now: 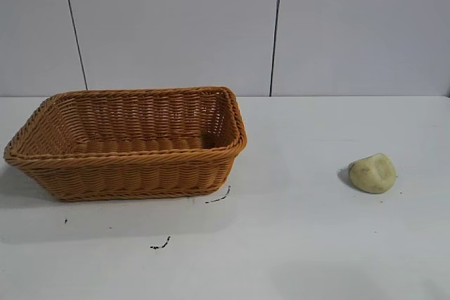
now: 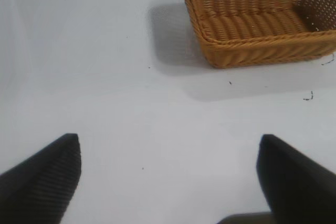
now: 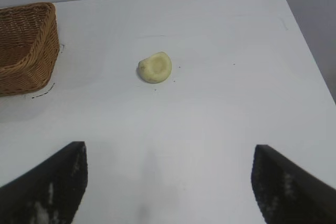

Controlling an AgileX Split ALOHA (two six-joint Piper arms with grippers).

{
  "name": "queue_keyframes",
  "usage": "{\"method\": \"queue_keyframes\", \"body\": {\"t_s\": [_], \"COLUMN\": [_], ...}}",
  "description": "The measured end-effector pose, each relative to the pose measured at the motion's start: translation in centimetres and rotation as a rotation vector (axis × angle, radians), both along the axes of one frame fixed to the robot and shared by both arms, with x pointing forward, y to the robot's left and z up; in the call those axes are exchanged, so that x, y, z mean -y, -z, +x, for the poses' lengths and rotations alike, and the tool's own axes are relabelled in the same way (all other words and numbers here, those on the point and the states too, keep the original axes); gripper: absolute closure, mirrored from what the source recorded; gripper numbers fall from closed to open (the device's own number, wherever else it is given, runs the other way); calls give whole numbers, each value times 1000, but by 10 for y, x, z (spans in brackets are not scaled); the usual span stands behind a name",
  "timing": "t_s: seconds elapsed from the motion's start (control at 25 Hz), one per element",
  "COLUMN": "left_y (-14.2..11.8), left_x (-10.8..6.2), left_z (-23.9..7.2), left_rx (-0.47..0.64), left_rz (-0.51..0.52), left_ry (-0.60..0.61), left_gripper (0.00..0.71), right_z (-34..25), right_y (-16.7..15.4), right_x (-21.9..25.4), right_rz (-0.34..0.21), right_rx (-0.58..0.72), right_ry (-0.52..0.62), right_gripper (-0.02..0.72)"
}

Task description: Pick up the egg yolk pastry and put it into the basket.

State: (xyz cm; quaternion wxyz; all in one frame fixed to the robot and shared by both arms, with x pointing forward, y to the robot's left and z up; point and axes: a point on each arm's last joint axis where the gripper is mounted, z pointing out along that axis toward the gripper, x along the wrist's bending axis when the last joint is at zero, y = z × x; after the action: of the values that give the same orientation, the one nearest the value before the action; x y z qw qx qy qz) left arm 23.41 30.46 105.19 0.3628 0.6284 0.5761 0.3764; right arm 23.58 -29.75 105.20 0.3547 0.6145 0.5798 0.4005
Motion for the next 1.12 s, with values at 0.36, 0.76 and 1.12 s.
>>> {"method": "queue_keyframes", "body": {"t_s": [0.36,0.76,1.12], "left_y": [0,0,0], "left_x": [0,0,0], "left_z": [0,0,0], "left_rx": [0,0,0], "left_rz": [0,0,0], "left_ry": [0,0,0], "left_gripper": [17,17,17], "right_z": [0,43,155], "right_y": [0,-26,-47], "right_x": [0,-1,-2], "right_rz": [0,-14,-48], "right_rx": [0,-204,-531], "right_ry": [0,-6,-23], "right_gripper": [91,15,8]}}
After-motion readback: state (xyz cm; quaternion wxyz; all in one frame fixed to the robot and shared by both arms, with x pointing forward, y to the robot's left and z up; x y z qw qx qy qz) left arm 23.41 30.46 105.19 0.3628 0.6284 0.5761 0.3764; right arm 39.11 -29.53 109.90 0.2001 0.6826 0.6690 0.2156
